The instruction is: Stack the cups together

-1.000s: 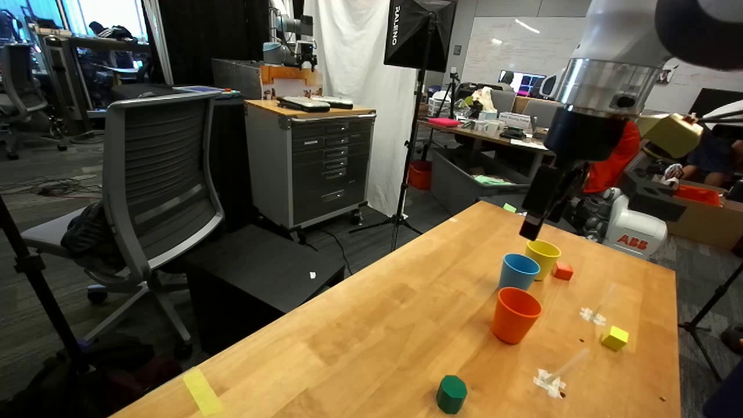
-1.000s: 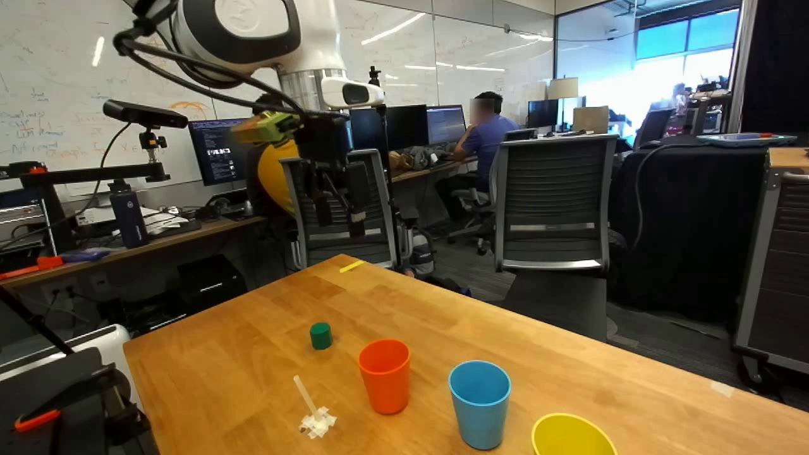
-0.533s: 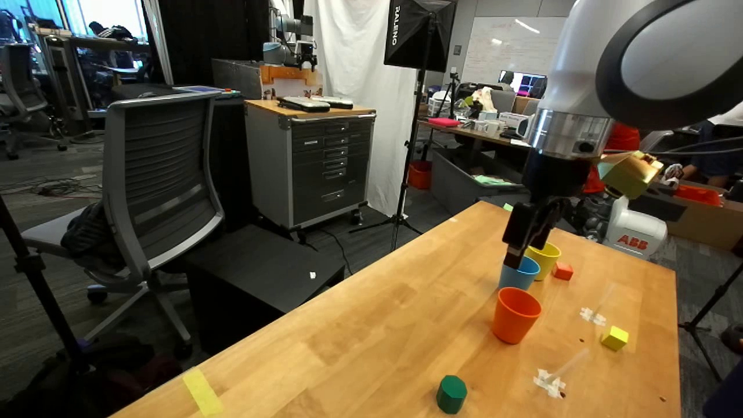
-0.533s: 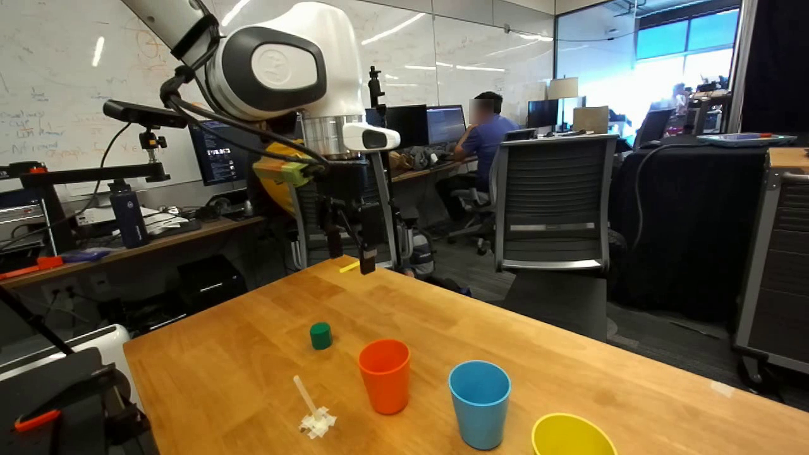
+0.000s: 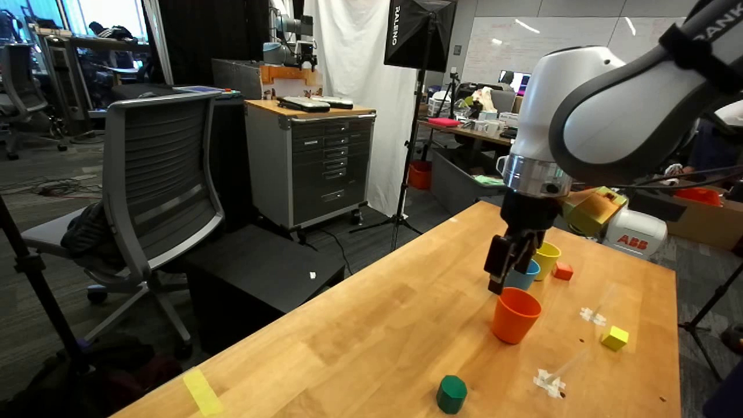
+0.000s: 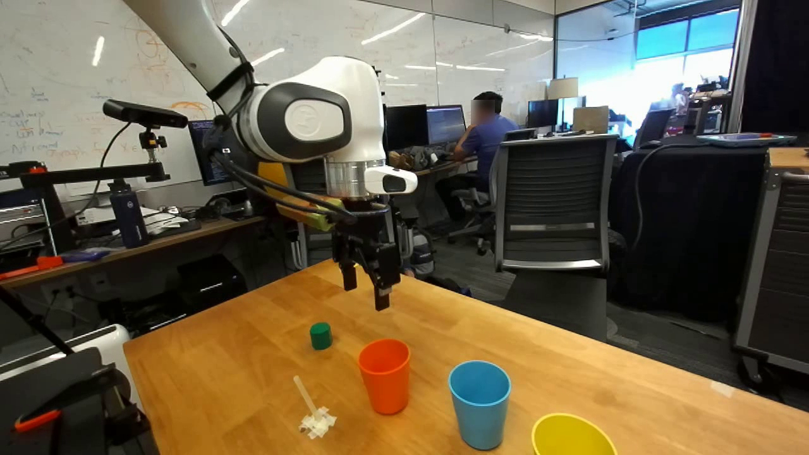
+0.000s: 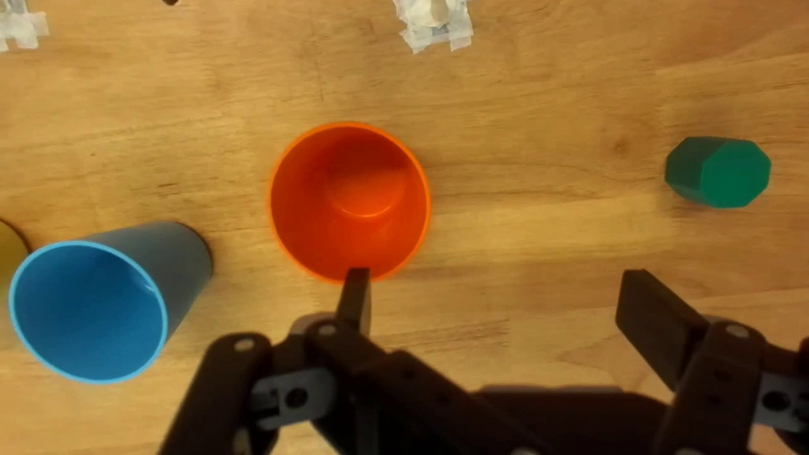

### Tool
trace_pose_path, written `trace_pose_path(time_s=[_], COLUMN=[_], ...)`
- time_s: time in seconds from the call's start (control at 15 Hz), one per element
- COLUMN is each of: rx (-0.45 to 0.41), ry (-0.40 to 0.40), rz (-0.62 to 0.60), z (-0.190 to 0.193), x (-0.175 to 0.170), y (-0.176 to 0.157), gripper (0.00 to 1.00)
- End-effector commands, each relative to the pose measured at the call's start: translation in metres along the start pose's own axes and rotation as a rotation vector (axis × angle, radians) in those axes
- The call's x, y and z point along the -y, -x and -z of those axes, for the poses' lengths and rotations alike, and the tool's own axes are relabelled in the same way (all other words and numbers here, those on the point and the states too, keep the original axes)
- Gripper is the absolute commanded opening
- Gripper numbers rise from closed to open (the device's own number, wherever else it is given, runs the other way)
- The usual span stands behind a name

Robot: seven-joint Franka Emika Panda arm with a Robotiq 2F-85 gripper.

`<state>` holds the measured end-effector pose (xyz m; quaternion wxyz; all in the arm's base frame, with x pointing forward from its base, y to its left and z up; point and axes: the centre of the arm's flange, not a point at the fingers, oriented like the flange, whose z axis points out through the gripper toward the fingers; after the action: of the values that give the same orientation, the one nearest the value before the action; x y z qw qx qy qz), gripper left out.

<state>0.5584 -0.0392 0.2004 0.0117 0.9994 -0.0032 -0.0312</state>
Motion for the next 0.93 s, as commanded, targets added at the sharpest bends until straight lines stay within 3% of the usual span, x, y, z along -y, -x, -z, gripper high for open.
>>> trace_pose_path(time_s=[0.0,0.53,0.87], rx=[0.01,0.045,0.057], ry=[-0.008,0.033,0.072], rz=[-0.028,-0.061,-0.022], z=[-0.021,-0.061,-0.078], x=[-0.009,-0.025,-0.015], y=[-0.023,-0.022,-0.005], gripper=[1.0,1.0,1.0])
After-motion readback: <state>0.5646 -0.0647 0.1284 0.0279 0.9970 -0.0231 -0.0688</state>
